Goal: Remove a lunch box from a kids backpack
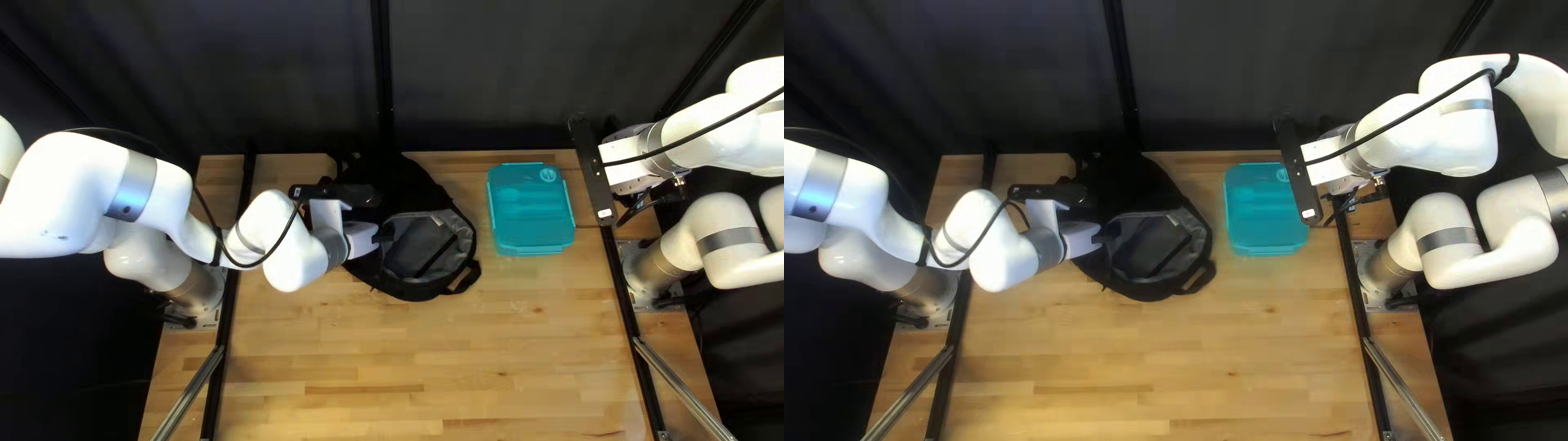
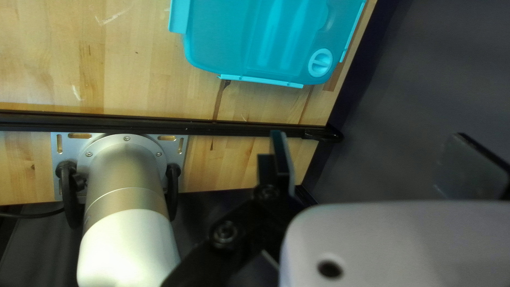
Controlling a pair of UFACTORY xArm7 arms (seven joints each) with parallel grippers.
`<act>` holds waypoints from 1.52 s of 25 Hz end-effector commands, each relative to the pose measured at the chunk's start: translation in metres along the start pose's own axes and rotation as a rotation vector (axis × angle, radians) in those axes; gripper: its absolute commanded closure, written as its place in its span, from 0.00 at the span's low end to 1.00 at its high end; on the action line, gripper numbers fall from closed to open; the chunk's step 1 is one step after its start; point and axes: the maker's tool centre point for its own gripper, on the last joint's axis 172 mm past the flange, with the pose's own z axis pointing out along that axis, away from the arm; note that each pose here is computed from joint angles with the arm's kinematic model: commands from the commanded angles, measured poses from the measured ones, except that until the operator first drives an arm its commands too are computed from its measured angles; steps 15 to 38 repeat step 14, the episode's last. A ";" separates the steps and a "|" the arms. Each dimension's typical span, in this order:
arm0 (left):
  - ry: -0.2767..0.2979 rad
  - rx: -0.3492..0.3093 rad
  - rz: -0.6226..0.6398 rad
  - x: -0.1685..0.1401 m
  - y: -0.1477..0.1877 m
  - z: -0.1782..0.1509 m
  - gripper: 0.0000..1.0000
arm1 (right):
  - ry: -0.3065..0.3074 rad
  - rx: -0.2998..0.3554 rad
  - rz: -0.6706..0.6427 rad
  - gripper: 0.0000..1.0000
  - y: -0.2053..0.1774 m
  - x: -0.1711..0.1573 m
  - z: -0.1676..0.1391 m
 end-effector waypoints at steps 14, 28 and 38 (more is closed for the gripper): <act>-0.145 0.027 0.129 0.024 0.002 -0.103 0.00 | 0.000 0.000 0.000 0.00 0.000 0.000 0.000; -0.145 0.027 0.129 0.024 0.002 -0.103 0.00 | 0.000 0.000 0.000 0.00 0.000 0.000 0.000; -0.145 0.027 0.129 0.024 0.002 -0.103 0.00 | 0.000 0.000 0.000 0.00 0.000 0.000 0.000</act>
